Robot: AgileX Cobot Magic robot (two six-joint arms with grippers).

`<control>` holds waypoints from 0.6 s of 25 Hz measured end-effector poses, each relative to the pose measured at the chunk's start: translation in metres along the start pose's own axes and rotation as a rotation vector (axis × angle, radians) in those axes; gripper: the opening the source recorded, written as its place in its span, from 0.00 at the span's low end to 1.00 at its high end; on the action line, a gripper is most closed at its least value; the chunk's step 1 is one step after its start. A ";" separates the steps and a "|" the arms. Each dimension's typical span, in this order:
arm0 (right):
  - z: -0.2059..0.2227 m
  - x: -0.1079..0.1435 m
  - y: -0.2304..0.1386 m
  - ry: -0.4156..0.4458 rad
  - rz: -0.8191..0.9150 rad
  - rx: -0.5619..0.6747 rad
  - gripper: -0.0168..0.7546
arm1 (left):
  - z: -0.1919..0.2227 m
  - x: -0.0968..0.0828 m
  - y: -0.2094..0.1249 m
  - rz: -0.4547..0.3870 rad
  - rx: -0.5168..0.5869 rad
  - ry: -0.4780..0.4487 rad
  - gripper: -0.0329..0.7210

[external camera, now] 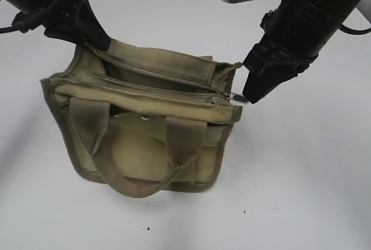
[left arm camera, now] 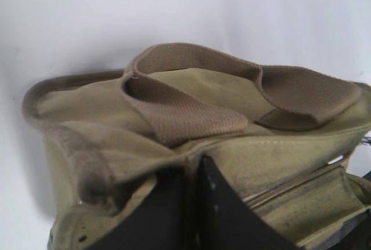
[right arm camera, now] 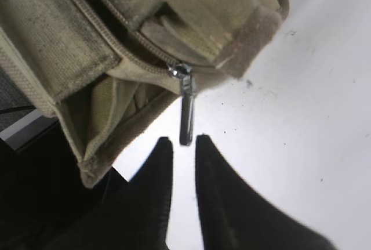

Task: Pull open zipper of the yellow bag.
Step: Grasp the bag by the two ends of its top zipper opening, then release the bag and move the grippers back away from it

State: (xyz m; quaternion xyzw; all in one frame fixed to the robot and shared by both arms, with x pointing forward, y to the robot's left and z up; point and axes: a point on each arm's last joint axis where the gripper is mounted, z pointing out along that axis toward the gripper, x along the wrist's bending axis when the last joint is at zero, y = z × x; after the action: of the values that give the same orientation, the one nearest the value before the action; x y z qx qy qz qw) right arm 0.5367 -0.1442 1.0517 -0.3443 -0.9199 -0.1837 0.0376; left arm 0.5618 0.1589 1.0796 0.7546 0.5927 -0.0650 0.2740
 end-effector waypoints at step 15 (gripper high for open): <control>-0.058 0.034 -0.049 -0.113 0.210 -0.042 0.82 | -0.092 -0.015 -0.037 0.167 -0.088 0.185 0.61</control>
State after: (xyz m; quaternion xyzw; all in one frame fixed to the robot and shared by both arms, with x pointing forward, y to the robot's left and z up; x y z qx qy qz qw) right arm 0.4755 -0.1787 1.0971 -0.4493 -0.8754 -0.1783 -0.0028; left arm 0.5020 0.1971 1.1510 0.7914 0.5526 0.0541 0.2557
